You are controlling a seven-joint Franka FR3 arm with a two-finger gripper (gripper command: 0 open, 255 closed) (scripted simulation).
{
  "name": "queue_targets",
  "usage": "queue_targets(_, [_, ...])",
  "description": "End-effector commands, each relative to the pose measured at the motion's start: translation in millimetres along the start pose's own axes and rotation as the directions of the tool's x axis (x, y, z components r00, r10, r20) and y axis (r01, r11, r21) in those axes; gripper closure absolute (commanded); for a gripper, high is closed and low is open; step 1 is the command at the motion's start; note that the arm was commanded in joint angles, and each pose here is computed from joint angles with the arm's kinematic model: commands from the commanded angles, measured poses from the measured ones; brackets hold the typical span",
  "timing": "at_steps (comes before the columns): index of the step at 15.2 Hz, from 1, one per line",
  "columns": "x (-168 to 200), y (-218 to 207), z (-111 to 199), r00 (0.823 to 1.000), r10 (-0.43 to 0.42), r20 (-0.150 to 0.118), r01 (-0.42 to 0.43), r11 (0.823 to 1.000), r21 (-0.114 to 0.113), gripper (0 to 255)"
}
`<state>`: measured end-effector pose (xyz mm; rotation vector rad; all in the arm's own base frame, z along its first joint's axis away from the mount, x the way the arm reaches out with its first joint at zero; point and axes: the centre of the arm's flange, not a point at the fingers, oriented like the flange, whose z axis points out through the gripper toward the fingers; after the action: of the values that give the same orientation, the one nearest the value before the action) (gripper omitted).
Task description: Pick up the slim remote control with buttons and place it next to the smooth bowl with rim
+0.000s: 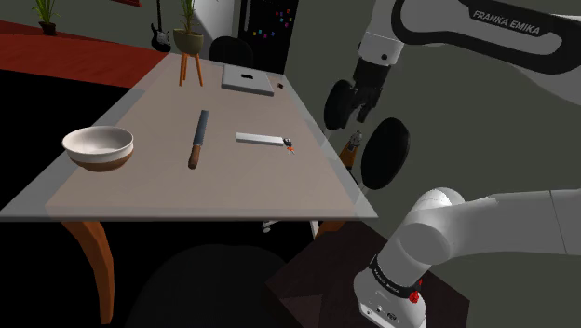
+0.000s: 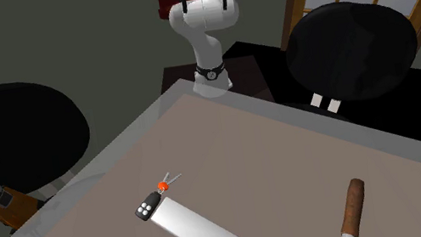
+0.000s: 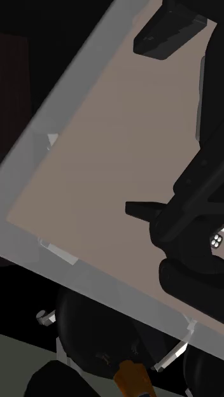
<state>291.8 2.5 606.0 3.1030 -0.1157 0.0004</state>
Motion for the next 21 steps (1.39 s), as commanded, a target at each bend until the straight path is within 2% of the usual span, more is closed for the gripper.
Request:
queue_targets(1, [0.0, 0.0, 0.0, 1.0, 0.0, 0.0, 0.0, 1.0, 0.0, 0])
queue_targets(6, [50.0, 26.1, 33.8, 0.993, -0.116, -0.003, 0.116, 0.993, 0.002, 0])
queue_targets(11, [102.8, 46.1, 67.5, 0.973, -0.231, -0.007, 0.231, 0.973, 0.004, 0])
queue_targets(16, [157.7, 59.8, 101.0, 0.939, -0.343, -0.011, 0.343, 0.939, 0.005, 0])
queue_targets(21, [213.9, 66.8, 134.4, 0.893, -0.45, -0.015, 0.45, 0.893, 0.006, 0])
